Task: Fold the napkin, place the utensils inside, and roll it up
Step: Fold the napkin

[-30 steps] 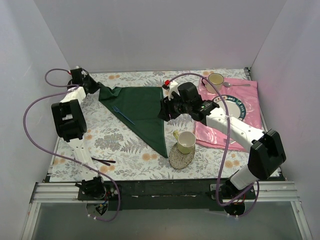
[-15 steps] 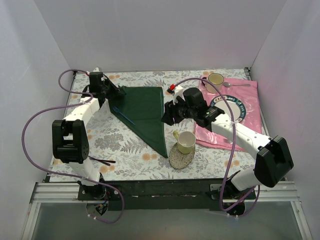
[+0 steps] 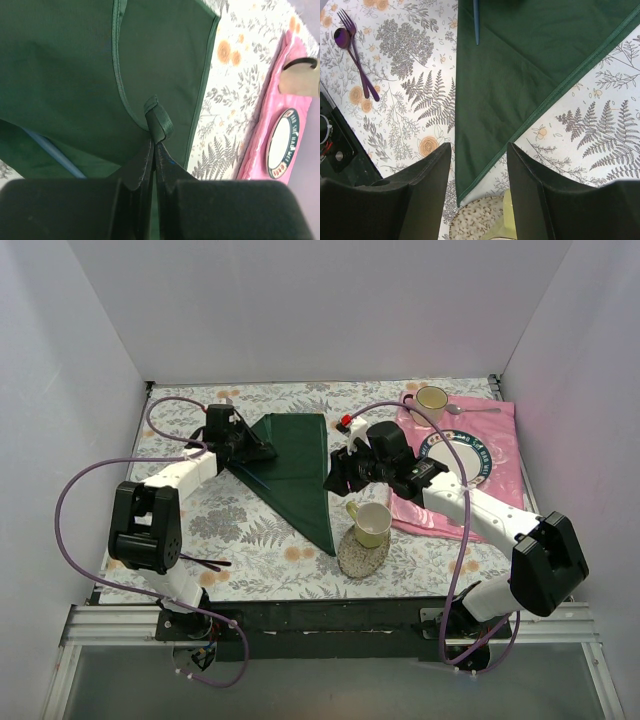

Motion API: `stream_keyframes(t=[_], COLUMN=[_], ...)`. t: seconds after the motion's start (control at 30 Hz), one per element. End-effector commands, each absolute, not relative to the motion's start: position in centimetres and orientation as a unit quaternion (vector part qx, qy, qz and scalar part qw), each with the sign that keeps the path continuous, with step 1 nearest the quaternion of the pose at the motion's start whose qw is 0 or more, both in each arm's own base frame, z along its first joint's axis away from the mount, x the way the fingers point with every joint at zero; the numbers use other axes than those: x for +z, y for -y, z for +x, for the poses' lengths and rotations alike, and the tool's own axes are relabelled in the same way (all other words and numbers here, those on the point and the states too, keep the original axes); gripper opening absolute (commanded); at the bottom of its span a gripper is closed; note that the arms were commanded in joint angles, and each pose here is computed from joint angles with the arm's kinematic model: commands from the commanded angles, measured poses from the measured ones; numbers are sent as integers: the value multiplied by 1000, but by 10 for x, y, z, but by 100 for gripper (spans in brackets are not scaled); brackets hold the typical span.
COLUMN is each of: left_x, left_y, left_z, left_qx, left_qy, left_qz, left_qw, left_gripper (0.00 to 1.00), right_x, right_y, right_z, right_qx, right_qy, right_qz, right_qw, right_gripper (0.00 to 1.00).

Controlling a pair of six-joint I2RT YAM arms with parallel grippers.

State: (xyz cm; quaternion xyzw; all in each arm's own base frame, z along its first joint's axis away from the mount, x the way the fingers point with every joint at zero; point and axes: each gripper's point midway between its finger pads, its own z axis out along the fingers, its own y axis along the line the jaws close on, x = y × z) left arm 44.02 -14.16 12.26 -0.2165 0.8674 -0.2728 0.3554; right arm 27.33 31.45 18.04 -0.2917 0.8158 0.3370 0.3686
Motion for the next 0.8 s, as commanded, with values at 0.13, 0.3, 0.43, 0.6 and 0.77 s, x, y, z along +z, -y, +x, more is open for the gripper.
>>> stream_keyframes(t=[0.13,0.3,0.43,0.6,0.77], left_x=[130,120,113,103,101], left_y=[169,171,169,168,166], left_z=[416,409,404,397,391], left_qx=[-302,-298,-291,-290,-287], left_qy=[-865,-869,-873,-878,-879], left_qz=[-195,-195,-196,-196,-195], left_qw=[351,343,338,327,327], left_gripper=[0,0,0,4,6], right_x=[190,185,182,180,177], right_y=[-317,-318,-317,-317,-318], right_z=[275,273,273,272,272], right_qx=[353,355,354,354,354], right_qy=[-804,-806,-808,-808,-810], right_qz=[-287,-287,-287,-287,-288], right_qw=[383,377,374,373,369], right_gripper=[57,57,57,57,57])
